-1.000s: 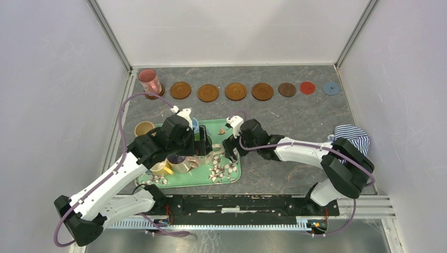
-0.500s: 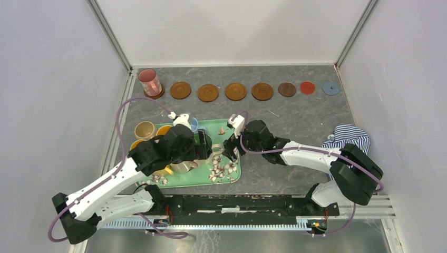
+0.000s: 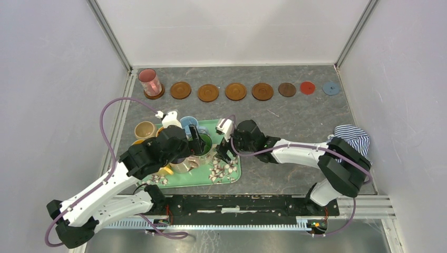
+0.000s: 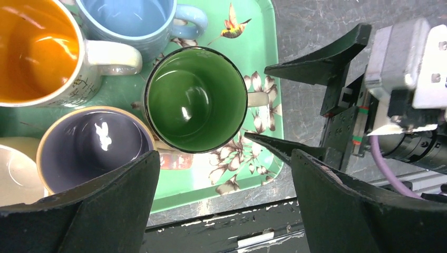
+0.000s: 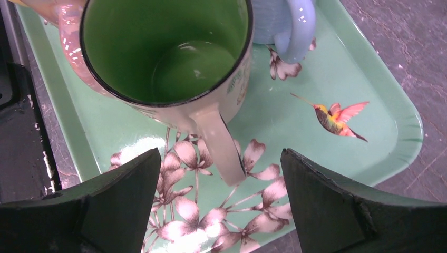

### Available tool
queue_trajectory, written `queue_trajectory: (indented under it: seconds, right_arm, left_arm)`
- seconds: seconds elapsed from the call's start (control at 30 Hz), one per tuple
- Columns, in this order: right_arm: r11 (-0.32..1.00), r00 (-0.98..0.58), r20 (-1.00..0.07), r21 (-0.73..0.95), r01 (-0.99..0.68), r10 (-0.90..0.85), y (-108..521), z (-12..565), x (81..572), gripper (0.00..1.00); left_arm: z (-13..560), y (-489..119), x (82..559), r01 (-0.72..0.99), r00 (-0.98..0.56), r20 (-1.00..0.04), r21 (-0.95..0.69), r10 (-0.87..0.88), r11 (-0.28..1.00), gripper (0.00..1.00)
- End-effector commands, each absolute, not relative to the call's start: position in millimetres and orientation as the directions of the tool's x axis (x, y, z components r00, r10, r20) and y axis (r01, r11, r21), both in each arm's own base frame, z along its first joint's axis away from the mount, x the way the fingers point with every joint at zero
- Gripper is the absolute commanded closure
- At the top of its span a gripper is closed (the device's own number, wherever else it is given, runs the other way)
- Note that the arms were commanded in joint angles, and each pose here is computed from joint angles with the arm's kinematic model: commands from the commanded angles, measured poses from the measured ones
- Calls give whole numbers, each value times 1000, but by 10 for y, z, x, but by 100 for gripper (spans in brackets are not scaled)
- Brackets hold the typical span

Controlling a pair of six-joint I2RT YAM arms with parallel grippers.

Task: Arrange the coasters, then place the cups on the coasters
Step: Pick up the cup from the tray.

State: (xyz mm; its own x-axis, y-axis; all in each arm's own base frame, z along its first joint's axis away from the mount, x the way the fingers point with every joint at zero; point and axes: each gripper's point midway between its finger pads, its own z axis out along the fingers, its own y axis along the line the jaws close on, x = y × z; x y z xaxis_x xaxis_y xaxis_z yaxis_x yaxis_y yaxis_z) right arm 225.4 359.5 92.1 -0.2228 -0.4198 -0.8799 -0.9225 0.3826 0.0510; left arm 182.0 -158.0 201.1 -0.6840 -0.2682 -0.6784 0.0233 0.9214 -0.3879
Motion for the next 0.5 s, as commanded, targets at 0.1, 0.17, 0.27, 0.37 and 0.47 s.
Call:
queue_trajectory:
  seconds: [0.1,0.17,0.27,0.37,0.47]
  right_arm:
    - [316,-145,-905,12,-949,-401,3872,1115,2254,11]
    - [307,-147,-900,15,-951,-410,3901,1084,2224,12]
    - [306,-149,-895,15,-952,-420,3912,1045,2202,15]
    - [314,-155,-890,14,-949,-429,3897,1011,2207,18]
    - [327,-158,-887,9,-945,-433,3880,1000,2224,22]
  left_arm:
    - [2278,-1544,1929,-10,-616,-711,-422,-338,906,0]
    - [2276,-1556,1935,-8,-617,-711,-423,-337,906,0]
    - [2271,-1574,1938,-4,-619,-709,-428,-338,904,0]
    - [2262,-1578,1936,-2,-619,-708,-430,-339,903,0]
    - [2258,-1589,1939,-1,-619,-707,-435,-342,901,0]
